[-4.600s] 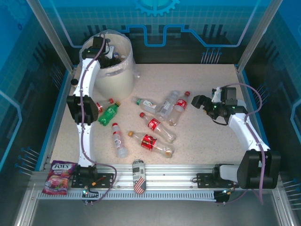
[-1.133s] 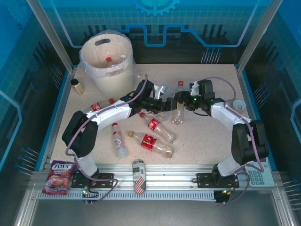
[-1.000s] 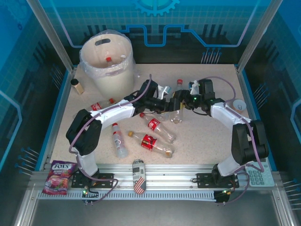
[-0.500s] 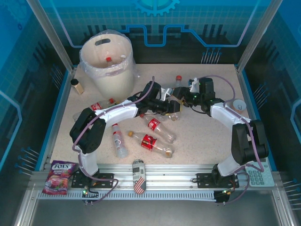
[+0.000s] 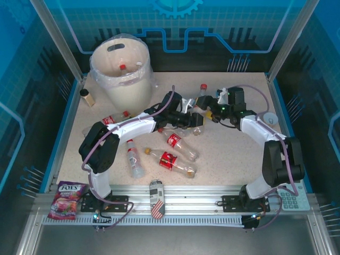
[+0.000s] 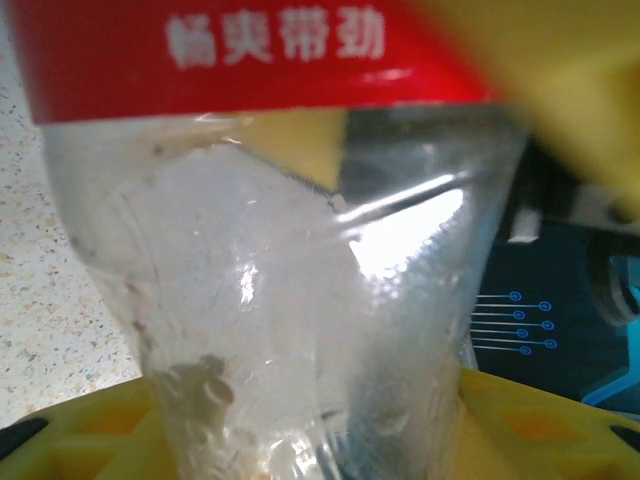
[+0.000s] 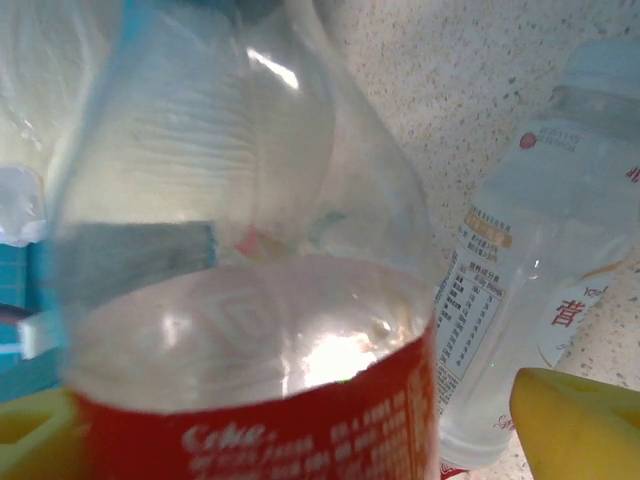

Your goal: Put the plastic bottles in the bin

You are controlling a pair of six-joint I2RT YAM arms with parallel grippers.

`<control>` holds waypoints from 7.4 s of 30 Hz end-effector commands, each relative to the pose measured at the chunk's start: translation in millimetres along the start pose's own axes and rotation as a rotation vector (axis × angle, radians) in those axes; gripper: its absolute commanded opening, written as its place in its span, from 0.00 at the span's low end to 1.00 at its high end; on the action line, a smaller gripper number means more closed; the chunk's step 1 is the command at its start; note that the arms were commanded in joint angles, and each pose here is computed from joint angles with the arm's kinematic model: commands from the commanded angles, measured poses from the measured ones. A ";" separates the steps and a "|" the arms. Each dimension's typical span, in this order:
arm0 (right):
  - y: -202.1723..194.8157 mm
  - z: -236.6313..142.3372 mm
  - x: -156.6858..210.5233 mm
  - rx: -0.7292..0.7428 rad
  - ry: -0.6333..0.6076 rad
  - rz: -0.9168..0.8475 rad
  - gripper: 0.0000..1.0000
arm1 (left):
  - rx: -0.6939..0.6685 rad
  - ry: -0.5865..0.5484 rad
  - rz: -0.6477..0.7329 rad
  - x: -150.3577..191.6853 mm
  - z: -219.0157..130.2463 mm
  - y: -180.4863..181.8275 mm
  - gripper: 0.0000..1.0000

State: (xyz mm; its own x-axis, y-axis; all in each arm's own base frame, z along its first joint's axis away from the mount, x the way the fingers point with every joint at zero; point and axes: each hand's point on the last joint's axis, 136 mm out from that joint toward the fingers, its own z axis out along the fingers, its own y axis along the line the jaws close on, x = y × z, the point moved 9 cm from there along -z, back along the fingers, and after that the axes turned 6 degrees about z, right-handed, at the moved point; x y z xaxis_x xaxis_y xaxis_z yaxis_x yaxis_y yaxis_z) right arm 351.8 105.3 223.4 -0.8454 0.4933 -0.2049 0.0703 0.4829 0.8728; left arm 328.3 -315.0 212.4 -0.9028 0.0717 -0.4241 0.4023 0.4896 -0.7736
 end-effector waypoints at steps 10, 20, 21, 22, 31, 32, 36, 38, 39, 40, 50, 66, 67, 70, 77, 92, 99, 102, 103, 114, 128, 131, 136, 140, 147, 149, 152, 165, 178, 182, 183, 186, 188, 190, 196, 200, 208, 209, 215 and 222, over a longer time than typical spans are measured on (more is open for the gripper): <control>33.3 -87.8 -26.8 -0.068 -0.223 -0.075 0.98 | -0.024 -0.068 0.142 -41.2 -52.6 -42.5 0.48; 11.9 -93.2 -14.1 0.008 -0.228 -0.055 0.98 | -0.079 -0.330 0.302 -125.4 -168.6 -89.4 0.37; 11.0 -93.5 -12.6 0.014 -0.226 -0.057 0.98 | -0.119 -0.367 0.312 -133.4 -185.8 -88.5 0.36; 10.9 -94.2 -11.6 0.019 -0.225 -0.061 0.98 | -0.149 -0.392 0.316 -138.8 -198.5 -86.1 0.36; 4.7 -97.5 -5.1 0.068 -0.224 -0.078 0.98 | -0.461 -0.664 0.230 -182.2 -310.2 -25.6 0.21; 3.8 -97.6 -4.3 0.072 -0.223 -0.078 0.98 | -0.495 -0.670 0.216 -184.9 -316.4 -14.4 0.20; 1.3 -100.2 -1.5 0.102 -0.221 -0.090 0.98 | -0.620 -0.655 0.223 -193.2 -330.2 18.2 0.19; 1.6 -102.2 0.4 0.115 -0.218 -0.100 0.98 | -0.661 -0.614 0.241 -196.0 -332.5 32.7 0.19; 1.0 -103.4 1.2 0.126 -0.218 -0.106 0.98 | -0.689 -0.590 0.247 -197.3 -334.2 39.3 0.20; 0.5 -104.0 2.1 0.133 -0.217 -0.108 0.98 | -0.714 -0.563 0.244 -197.8 -334.3 46.3 0.19; -7.6 -102.4 4.7 0.151 -0.213 -0.099 0.99 | -0.761 -0.382 0.231 -187.4 -311.6 96.2 0.24; -15.6 -96.6 3.6 0.165 -0.199 -0.092 0.99 | -0.769 -0.292 0.198 -172.0 -291.4 130.7 0.50; -15.6 -96.3 3.5 0.164 -0.198 -0.093 0.99 | -0.771 -0.292 0.198 -171.9 -291.4 130.8 0.53; -16.1 -95.8 2.9 0.165 -0.197 -0.091 0.99 | -0.772 -0.292 0.203 -172.0 -292.0 129.9 0.65; -16.4 -94.3 1.8 0.164 -0.195 -0.083 0.99 | -0.775 -0.299 0.213 -174.5 -293.9 127.1 0.75; -11.2 -90.8 3.5 0.230 -0.195 -0.103 0.99 | -0.768 -0.380 0.277 -187.0 -314.7 90.2 0.92; -2.7 -77.4 4.1 0.367 -0.194 -0.138 1.00 | -0.779 -0.425 0.328 -187.7 -333.0 57.9 0.98; 3.0 -63.7 9.2 0.388 -0.169 -0.168 1.00 | -0.785 -0.444 0.346 -183.1 -341.8 40.6 0.99; 5.0 -58.0 11.5 0.394 -0.160 -0.178 1.00 | -0.788 -0.451 0.353 -180.9 -345.4 33.9 0.99; 0.6 12.4 25.9 0.447 -0.137 -0.123 0.92 | -0.816 -0.445 0.414 -121.7 -346.1 -46.2 0.99; -30.5 89.1 1.6 0.491 -0.159 -0.036 0.83 | -0.543 -0.343 0.224 0.1 -228.7 -50.6 0.96; -37.1 101.8 -1.8 0.502 -0.149 -0.017 0.79 | -0.507 -0.333 0.140 14.5 -202.7 -31.8 0.96; -49.4 119.6 -1.5 0.522 -0.126 0.006 0.78 | -0.432 -0.329 0.020 28.5 -165.1 -8.9 0.96; -55.2 129.2 -2.3 0.544 -0.123 0.007 0.77 | -0.447 -0.296 -0.008 34.7 -145.2 3.5 0.97; -55.7 124.6 -3.3 0.564 -0.146 -0.014 0.66 | -0.467 -0.258 -0.018 37.8 -127.9 16.1 0.97; -54.3 119.8 -4.1 0.560 -0.156 -0.017 0.64 | -0.469 -0.251 -0.021 38.0 -124.6 18.8 0.97; -53.9 112.8 -6.5 0.547 -0.167 -0.013 0.62 | -0.459 -0.240 -0.021 37.3 -119.6 19.8 0.97; -2.8 45.7 -1.5 0.325 -0.112 -0.255 0.63 | -0.197 -0.124 0.059 18.5 -90.6 0.0 0.99; 21.6 8.6 32.4 0.113 -0.067 -0.381 0.62 | 0.022 -0.060 0.007 1.1 -48.8 4.1 0.99; 20.9 13.9 35.0 0.061 -0.058 -0.358 0.62 | 0.062 -0.027 0.002 5.1 -35.2 3.1 0.99; 21.3 16.2 35.1 0.029 -0.059 -0.346 0.62 | 0.068 -0.019 0.004 6.7 -32.2 2.6 0.99; 21.0 21.9 33.9 -0.023 -0.064 -0.303 0.62 | 0.080 0.001 0.005 10.5 -25.8 0.9 0.98; 22.6 24.1 32.7 -0.054 -0.068 -0.287 0.62 | 0.075 0.011 0.000 13.1 -23.3 2.3 0.96; 25.2 25.7 31.3 -0.073 -0.064 -0.284 0.62 | 0.065 0.010 -0.002 14.0 -22.8 4.7 0.93; 27.6 25.6 31.9 -0.067 -0.057 -0.291 0.62 | 0.048 0.006 -0.006 13.2 -21.6 7.1 0.72; 26.5 25.2 32.3 -0.058 -0.055 -0.293 0.62 | 0.040 0.003 -0.007 12.8 -21.9 7.3 0.63; 31.6 22.5 26.7 -0.036 -0.092 -0.284 0.81 | 0.026 0.006 -0.006 13.6 -21.6 9.4 0.63; 32.9 20.3 25.7 -0.029 -0.110 -0.286 0.83 | 0.020 0.007 -0.006 13.8 -21.6 9.9 0.63; 41.3 -8.8 20.3 -0.013 -0.262 -0.304 0.87 | -0.010 0.001 0.012 12.7 -24.5 10.6 0.62; 32.1 -48.1 11.7 0.011 -0.374 -0.262 0.87 | -0.042 -0.032 0.039 -4.3 -40.2 6.4 0.57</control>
State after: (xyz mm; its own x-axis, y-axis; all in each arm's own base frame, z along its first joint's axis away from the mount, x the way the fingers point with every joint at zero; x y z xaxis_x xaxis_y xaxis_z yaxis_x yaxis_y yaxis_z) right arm 323.2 108.8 275.9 -0.6195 0.5369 -0.5727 -0.1728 0.6183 0.7667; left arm 318.6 -281.3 206.4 -0.9125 0.0661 -0.4037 0.3771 0.5184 -0.7675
